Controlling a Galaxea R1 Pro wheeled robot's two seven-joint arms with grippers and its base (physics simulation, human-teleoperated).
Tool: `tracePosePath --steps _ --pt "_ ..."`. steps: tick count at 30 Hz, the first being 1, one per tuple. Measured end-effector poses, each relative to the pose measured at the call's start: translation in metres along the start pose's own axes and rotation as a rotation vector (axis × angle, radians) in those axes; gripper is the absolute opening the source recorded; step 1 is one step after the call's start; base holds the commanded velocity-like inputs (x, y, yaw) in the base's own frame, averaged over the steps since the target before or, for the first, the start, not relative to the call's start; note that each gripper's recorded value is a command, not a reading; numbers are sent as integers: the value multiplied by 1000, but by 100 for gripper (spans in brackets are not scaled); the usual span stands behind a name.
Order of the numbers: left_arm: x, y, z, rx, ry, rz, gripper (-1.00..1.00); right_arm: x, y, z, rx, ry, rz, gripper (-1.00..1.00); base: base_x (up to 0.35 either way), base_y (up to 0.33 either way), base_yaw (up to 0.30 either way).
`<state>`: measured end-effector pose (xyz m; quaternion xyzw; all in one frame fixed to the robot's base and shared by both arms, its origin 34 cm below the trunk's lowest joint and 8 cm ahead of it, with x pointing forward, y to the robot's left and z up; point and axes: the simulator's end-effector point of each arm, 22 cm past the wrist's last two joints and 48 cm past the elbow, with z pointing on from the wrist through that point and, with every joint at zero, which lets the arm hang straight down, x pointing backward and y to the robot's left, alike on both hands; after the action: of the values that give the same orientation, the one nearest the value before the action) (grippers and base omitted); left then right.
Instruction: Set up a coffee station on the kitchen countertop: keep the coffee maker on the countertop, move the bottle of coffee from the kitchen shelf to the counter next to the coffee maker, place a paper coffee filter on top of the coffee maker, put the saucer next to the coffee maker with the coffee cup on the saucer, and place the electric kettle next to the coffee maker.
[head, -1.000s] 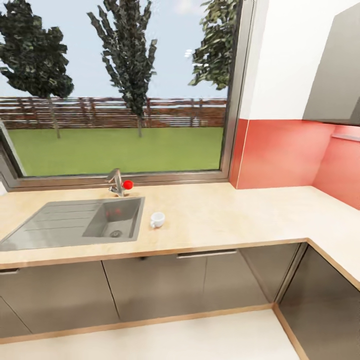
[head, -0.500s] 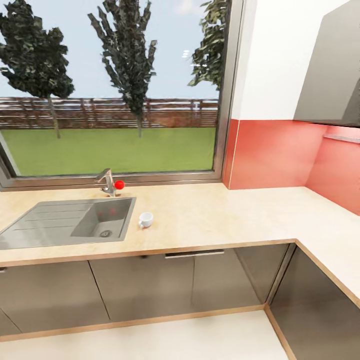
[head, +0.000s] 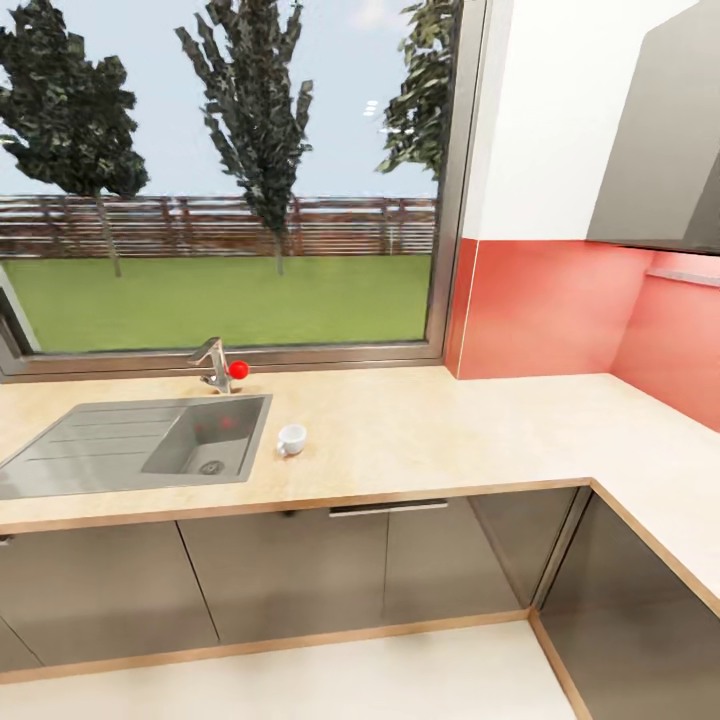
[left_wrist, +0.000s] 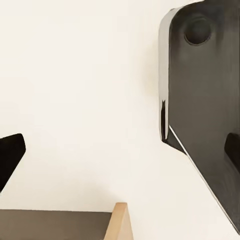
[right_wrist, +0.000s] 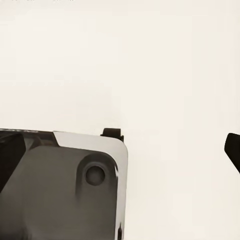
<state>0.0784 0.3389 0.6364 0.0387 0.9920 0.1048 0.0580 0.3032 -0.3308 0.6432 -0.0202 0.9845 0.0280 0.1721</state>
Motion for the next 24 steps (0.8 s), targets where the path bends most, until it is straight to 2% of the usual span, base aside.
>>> tracePosePath --steps 7,11,13,14,17,19,20,24 --pt "-74 5 12 -9 -97 -21 100 -2 1 0 -1 -6 1 100 0 0 -21" --pt "-135 10 15 -18 -186 -46 100 -3 1 0 -1 -7 1 100 0 0 -2" --pt "-175 12 13 -20 -272 -71 100 -3 1 0 -1 -7 1 100 0 0 0" --pt "-185 12 12 -19 -296 -77 100 -3 1 0 -1 -7 0 100 0 0 0" --pt "-248 6 -2 4 -454 -101 100 -3 1 0 -1 -7 0 100 0 0 0" --pt "-294 -1 -19 29 -567 -120 100 -3 1 0 -1 -8 -1 100 0 0 0" --pt "-306 -3 -25 36 -596 -126 100 -3 1 0 -2 -8 -1 100 0 0 0" --pt "-391 -10 -76 83 -806 -176 100 -3 1 0 -2 -8 -3 100 0 0 0"
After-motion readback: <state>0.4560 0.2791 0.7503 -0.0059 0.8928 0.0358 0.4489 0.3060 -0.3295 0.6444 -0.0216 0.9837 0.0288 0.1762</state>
